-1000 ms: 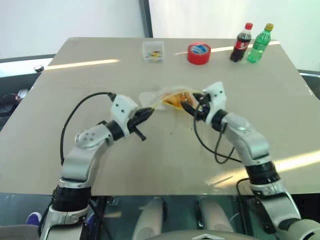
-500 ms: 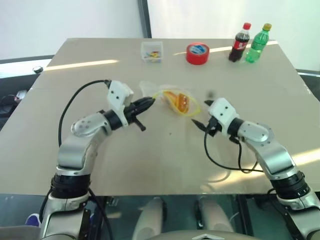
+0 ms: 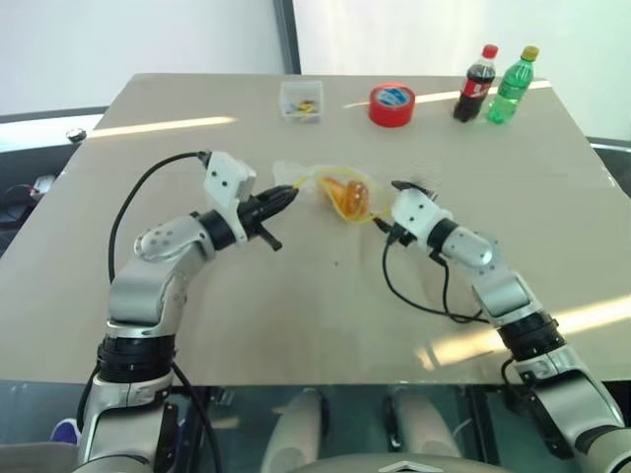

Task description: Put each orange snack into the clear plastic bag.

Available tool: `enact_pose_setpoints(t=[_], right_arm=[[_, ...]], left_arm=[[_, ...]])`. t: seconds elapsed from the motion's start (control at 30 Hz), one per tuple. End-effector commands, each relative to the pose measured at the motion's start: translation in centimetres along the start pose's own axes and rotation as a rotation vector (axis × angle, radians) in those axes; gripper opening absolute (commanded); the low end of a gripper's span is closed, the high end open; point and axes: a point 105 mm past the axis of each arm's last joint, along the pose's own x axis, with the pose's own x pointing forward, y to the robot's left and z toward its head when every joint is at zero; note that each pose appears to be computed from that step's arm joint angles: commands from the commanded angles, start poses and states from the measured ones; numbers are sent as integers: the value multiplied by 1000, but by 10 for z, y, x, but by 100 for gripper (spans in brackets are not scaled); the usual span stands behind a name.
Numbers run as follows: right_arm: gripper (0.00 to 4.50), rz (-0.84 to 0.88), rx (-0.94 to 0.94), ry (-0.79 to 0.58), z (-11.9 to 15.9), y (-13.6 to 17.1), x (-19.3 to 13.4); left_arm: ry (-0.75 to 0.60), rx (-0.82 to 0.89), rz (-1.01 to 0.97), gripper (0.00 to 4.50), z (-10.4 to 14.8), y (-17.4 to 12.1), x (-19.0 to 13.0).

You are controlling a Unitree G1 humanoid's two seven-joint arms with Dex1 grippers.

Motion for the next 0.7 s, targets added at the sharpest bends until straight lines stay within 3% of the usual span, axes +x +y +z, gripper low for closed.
enact_pose_setpoints(t=[0.03, 0.07, 0.13, 0.2, 0.33, 0.53, 0.7], right_arm=[[186, 0, -19, -37, 5, -4, -4], [120, -1, -25, -35, 3, -4, -4], [41, -32, -21, -43, 5, -12, -6], [7, -66, -49, -46, 8, -27, -11], [7, -132, -171, -23, 15, -62, -20], [7, -210, -381, 23, 40, -129, -39], [7, -169, -484, 48, 49, -134, -57]], left_arm=[[-50, 32, 13, 0, 15, 2, -5], [-50, 31, 13, 0, 15, 1, -5], [-53, 29, 17, 0, 16, 2, -5], [-62, 24, 22, 0, 18, 5, -3], [-83, 20, 52, 0, 23, 22, 2], [-162, 74, 86, 0, 58, 54, 26], [-142, 263, 8, 0, 52, 42, 34]])
